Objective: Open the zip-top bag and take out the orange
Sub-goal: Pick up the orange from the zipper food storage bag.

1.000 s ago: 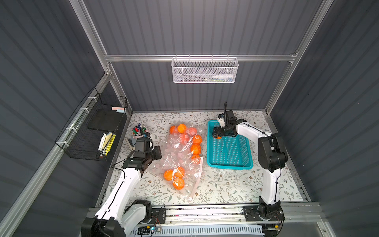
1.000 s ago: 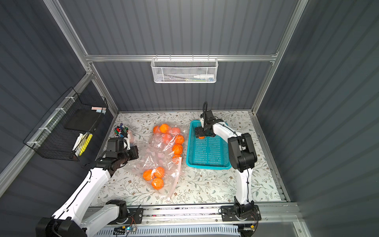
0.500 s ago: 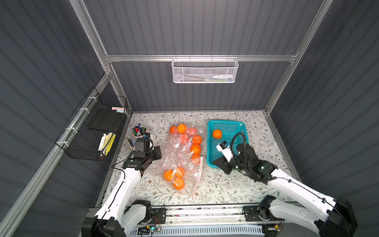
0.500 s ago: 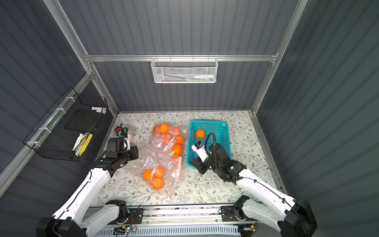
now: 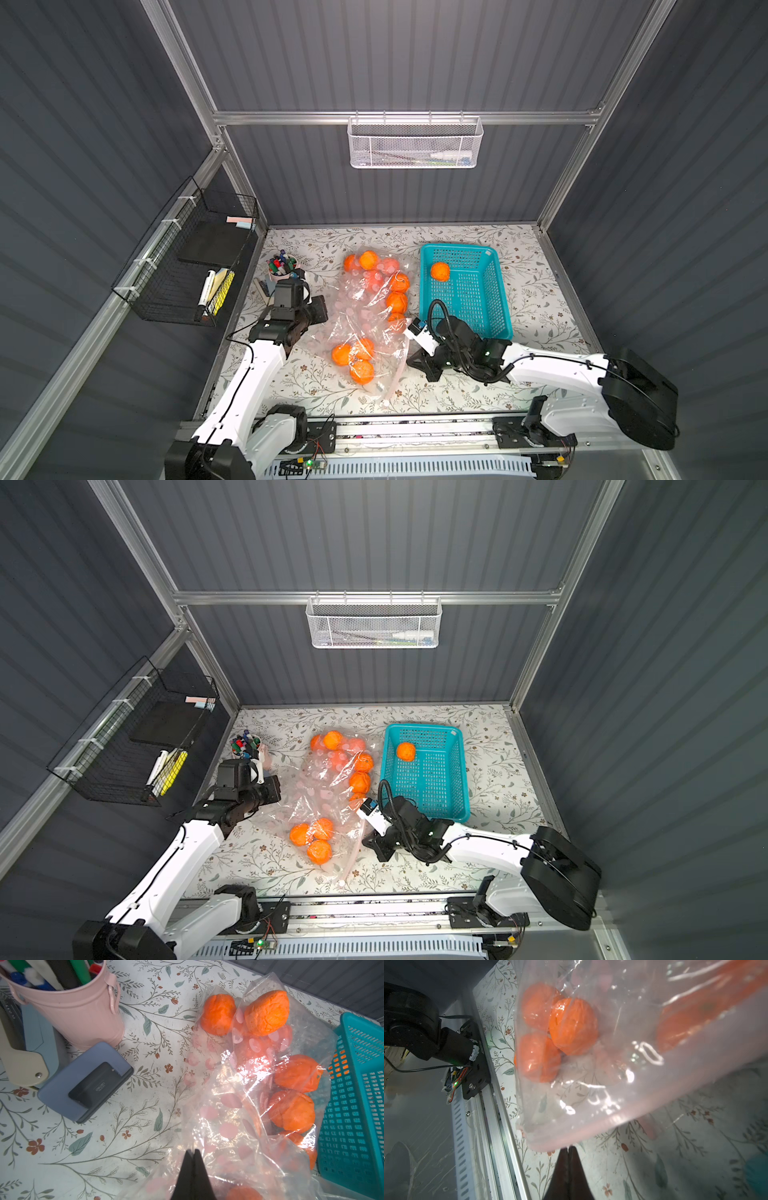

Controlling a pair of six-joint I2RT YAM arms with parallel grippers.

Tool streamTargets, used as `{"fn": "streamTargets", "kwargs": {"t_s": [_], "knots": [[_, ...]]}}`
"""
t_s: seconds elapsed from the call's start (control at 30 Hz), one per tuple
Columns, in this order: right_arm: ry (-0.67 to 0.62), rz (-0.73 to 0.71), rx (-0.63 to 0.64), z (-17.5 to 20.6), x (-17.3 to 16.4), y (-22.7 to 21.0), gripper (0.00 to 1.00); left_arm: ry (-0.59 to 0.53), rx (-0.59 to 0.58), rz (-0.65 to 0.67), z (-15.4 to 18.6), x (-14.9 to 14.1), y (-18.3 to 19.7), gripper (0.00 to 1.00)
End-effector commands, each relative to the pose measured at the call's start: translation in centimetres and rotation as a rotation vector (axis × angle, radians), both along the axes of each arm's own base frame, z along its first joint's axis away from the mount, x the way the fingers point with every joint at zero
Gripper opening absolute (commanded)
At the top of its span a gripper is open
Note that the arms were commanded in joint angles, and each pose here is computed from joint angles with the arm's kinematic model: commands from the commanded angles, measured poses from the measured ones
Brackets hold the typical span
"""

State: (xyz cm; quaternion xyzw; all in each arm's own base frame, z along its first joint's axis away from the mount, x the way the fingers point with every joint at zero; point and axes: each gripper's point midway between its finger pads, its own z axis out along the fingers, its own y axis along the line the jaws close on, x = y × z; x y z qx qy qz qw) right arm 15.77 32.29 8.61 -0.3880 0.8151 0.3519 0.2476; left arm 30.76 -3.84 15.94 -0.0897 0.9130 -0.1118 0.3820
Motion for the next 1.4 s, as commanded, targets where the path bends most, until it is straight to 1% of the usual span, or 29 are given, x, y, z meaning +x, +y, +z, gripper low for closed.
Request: {"fn": "streamTargets", "kwargs": {"t_s": [0.0, 0.1, 0.2, 0.27, 0.43, 0.5, 0.6, 0.7, 0.77, 0.87, 0.97, 1.07, 1.2, 1.23, 1.27, 1.3, 1.33, 1.37], "knots": [[-0.038, 0.014, 0.039, 0.6, 0.9, 1.8, 0.0, 0.007, -0.006, 0.006, -0.3, -0.2, 0.0, 0.0], [-0.046, 0.054, 0.082, 0.7, 1.0, 3.3, 0.01, 0.01, -0.007, 0.004, -0.4, -0.2, 0.0, 0.0], [-0.064, 0.109, 0.119, 0.8, 0.9, 4.6, 0.05, 0.011, -0.008, 0.002, -0.4, -0.2, 0.0, 0.0], [-0.071, 0.132, 0.123, 0.5, 1.2, 5.5, 0.1, 0.014, -0.009, -0.001, -0.5, -0.1, -0.1, 0.0], [-0.072, 0.183, 0.141, 0.1, 1.9, 7.9, 0.34, 0.017, -0.01, -0.001, -0.6, -0.1, -0.1, 0.0], [-0.057, 0.205, 0.152, 0.0, 2.1, 8.8, 0.37, 0.019, -0.01, -0.002, -0.6, -0.1, -0.1, 0.0], [-0.051, 0.233, 0.174, -0.4, 2.2, 10.2, 0.46, 0.021, -0.009, -0.001, -0.7, -0.1, -0.1, 0.0], [-0.06, 0.218, 0.184, -0.8, 2.7, 11.0, 0.59, 0.021, -0.01, -0.002, -0.7, -0.1, -0.1, 0.0], [-0.064, 0.179, 0.176, -1.1, 3.6, 11.3, 0.66, 0.023, -0.011, -0.003, -0.7, -0.1, -0.1, 0.0], [-0.065, 0.132, 0.15, -1.8, 4.7, 12.0, 0.7, 0.03, -0.011, -0.006, -0.9, -0.1, -0.2, 0.0], [-0.076, 0.076, 0.122, -2.5, 5.9, 12.2, 0.71, 0.025, -0.011, -0.005, -0.8, -0.1, -0.2, 0.0], [-0.088, 0.04, 0.122, -2.8, 6.8, 12.5, 0.7, 0.022, -0.013, -0.007, -0.8, -0.1, -0.2, 0.0], [-0.091, 0.06, 0.135, -2.7, 6.5, 12.6, 0.67, 0.02, -0.029, -0.038, -0.5, 0.0, -0.8, 0.0], [-0.094, 0.055, 0.138, -2.9, 6.4, 12.4, 0.67, 0.016, -0.032, -0.044, -0.3, 0.1, -0.9, 0.05], [-0.097, 0.047, 0.142, -3.0, 6.5, 12.2, 0.67, 0.011, -0.033, -0.046, -0.1, 0.2, -1.0, 0.23], [-0.099, 0.038, 0.143, -3.3, 6.4, 12.0, 0.67, 0.006, -0.03, -0.051, 0.2, 0.2, -1.0, 0.51], [-0.102, 0.034, 0.144, -3.4, 6.4, 11.8, 0.67, 0.008, -0.024, -0.044, 0.6, 0.2, -0.8, 0.73], [-0.103, 0.032, 0.144, -3.5, 6.3, 11.6, 0.66, 0.012, -0.018, -0.038, 0.9, 0.2, -0.7, 0.85]]}}
